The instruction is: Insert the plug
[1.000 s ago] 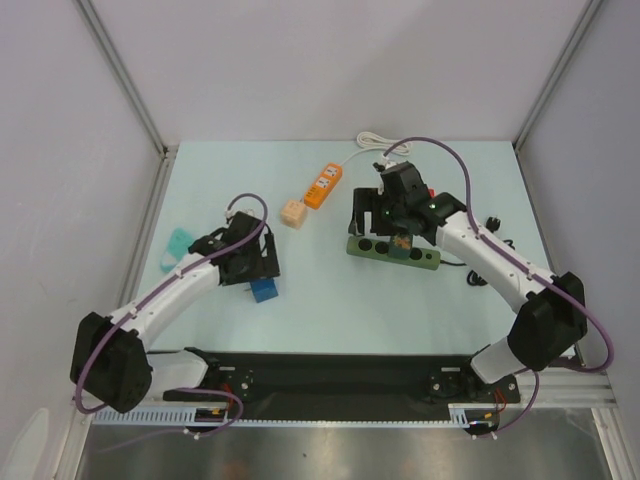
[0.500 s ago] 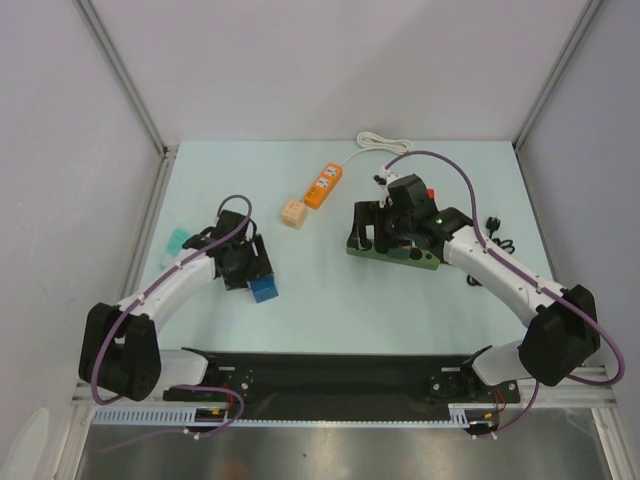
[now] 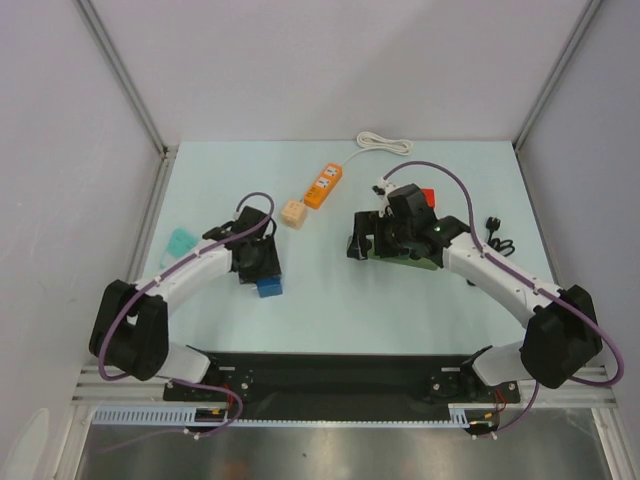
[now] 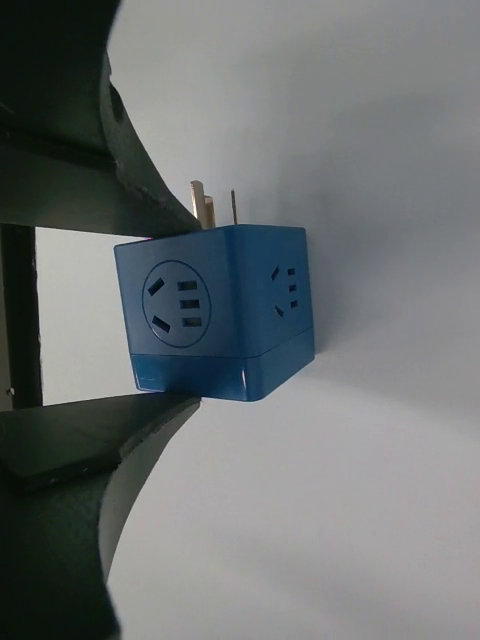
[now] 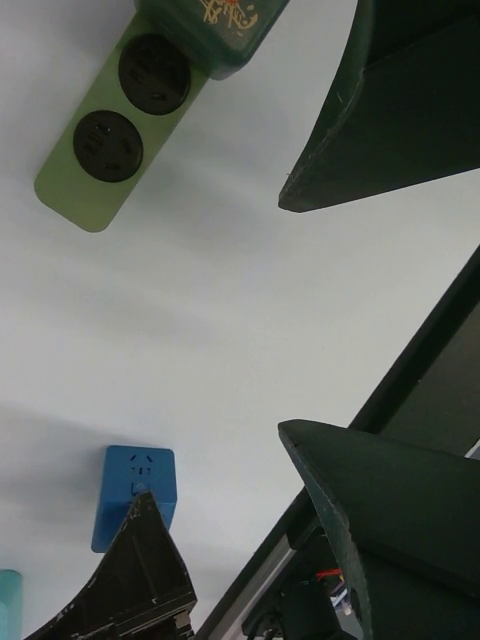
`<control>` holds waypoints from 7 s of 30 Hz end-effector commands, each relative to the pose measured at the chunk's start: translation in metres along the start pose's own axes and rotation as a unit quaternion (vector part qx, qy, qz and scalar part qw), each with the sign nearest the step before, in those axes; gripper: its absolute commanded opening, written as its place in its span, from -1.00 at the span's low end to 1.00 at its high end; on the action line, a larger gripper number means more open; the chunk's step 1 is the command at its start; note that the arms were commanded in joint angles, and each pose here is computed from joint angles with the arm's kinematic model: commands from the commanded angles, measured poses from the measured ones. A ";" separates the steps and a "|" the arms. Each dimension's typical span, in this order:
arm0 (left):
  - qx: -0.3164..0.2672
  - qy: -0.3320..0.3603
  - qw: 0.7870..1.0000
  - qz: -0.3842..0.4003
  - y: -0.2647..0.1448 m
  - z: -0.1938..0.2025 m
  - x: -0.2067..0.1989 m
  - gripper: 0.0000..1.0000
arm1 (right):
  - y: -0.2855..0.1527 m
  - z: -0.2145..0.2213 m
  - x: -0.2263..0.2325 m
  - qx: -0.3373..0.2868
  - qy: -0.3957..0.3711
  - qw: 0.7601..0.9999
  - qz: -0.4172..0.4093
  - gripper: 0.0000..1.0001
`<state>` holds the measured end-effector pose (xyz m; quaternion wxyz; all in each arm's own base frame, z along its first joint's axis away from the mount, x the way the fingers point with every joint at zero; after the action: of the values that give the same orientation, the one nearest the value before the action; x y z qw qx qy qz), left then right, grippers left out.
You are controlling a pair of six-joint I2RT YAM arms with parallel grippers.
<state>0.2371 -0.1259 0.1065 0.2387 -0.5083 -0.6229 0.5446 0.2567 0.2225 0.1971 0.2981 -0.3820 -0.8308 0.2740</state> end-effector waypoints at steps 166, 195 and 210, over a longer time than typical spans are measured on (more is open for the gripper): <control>-0.091 -0.518 0.851 -0.019 0.008 -0.001 0.090 0.37 | -0.063 0.015 0.095 -0.243 -0.269 0.927 -0.090 -1.00; -0.086 -0.271 0.952 -0.113 -0.013 0.027 0.050 -0.99 | -0.009 0.070 0.106 -0.066 -0.138 0.987 -0.043 -1.00; 0.015 -0.205 0.976 -0.074 0.001 0.101 0.016 -0.99 | -0.022 0.076 0.087 -0.063 -0.124 0.990 0.006 -1.00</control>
<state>0.1468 -0.1350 0.0728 0.1612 -0.3303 -0.7111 0.5994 0.1407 0.2675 0.1630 0.1762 -0.3472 -0.8686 0.3065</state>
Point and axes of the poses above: each gripper's point midway between its finger pads, its own y axis out along the fingers, its own x axis along the line the jaws close on, z = x × y, the point moved 5 cm from there along -y, back along the fingers, and after that the axes turned 12 degrees about -y, right-handed, at the moved point
